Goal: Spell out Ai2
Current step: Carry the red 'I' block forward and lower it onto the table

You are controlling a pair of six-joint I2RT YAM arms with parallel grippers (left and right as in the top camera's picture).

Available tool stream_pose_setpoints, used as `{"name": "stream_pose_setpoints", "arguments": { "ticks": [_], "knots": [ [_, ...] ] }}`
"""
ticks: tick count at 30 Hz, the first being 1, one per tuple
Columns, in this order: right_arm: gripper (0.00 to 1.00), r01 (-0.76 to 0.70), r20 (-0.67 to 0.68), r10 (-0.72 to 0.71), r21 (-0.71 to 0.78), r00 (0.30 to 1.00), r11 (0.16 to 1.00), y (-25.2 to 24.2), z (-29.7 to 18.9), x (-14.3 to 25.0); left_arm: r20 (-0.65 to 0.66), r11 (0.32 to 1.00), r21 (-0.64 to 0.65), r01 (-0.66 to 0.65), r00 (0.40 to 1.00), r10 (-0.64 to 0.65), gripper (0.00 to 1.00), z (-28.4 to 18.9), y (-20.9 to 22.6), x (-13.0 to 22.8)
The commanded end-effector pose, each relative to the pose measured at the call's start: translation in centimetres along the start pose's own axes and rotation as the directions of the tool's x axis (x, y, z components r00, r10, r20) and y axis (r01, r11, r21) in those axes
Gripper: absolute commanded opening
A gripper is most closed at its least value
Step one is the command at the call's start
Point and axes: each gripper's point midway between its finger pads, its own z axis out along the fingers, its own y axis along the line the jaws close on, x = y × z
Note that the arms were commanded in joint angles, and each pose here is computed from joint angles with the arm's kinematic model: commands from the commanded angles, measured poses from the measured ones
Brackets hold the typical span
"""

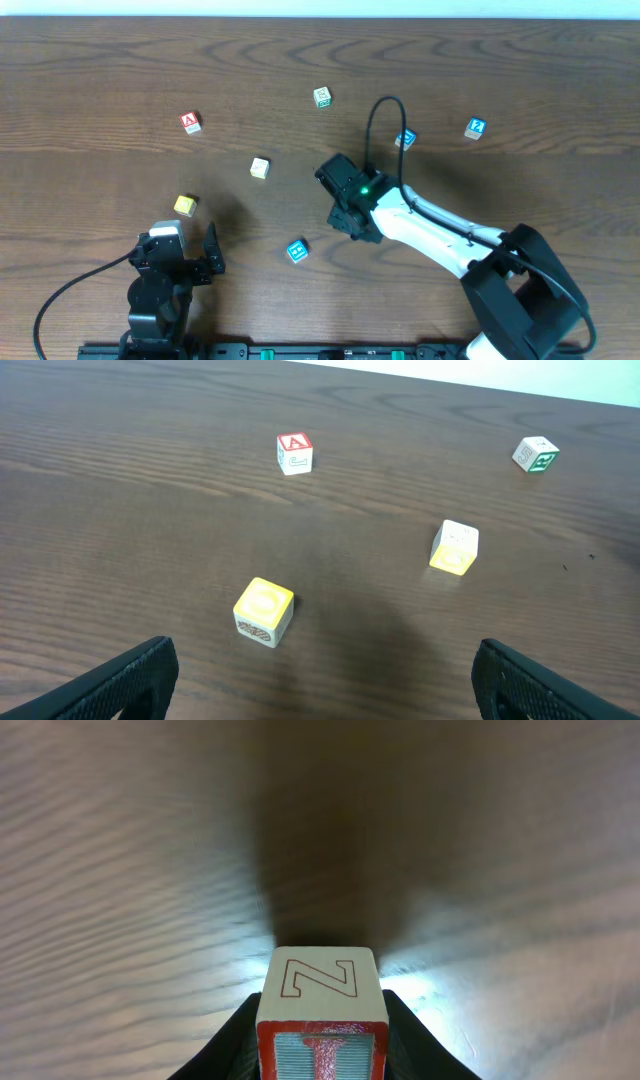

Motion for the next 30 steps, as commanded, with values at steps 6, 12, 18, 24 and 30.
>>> {"name": "stream_pose_setpoints", "arguments": {
  "ticks": [6,12,18,24,30],
  "knots": [
    [0.27,0.336,0.203,-0.313,-0.088,0.928,0.938,6.1,-5.2,-5.7,-0.015,1.000,-0.014,-0.007,1.000,0.007,0.95,0.3,0.3,0.8],
    [0.19,0.396,0.213,-0.376,-0.062,0.902,0.916,8.3,-6.5,-9.9,-0.015,1.000,-0.014,-0.007,1.000,0.007,0.95,0.3,0.3,0.8],
    [0.20,0.417,0.158,-0.418,0.041,0.895,0.908,9.5,-4.8,-11.9,-0.015,1.000,-0.014,-0.007,1.000,0.007,0.95,0.3,0.3,0.8],
    [0.25,0.415,0.113,-0.419,0.056,0.901,0.908,9.8,-1.5,-12.0,-0.015,1.000,-0.014,-0.007,1.000,0.007,0.95,0.3,0.3,0.8],
    [0.24,0.380,0.076,-0.379,-0.003,0.922,0.925,9.8,0.2,-12.7,-0.015,1.000,-0.014,-0.007,1.000,0.007,0.95,0.3,0.3,0.8]
  ]
}}
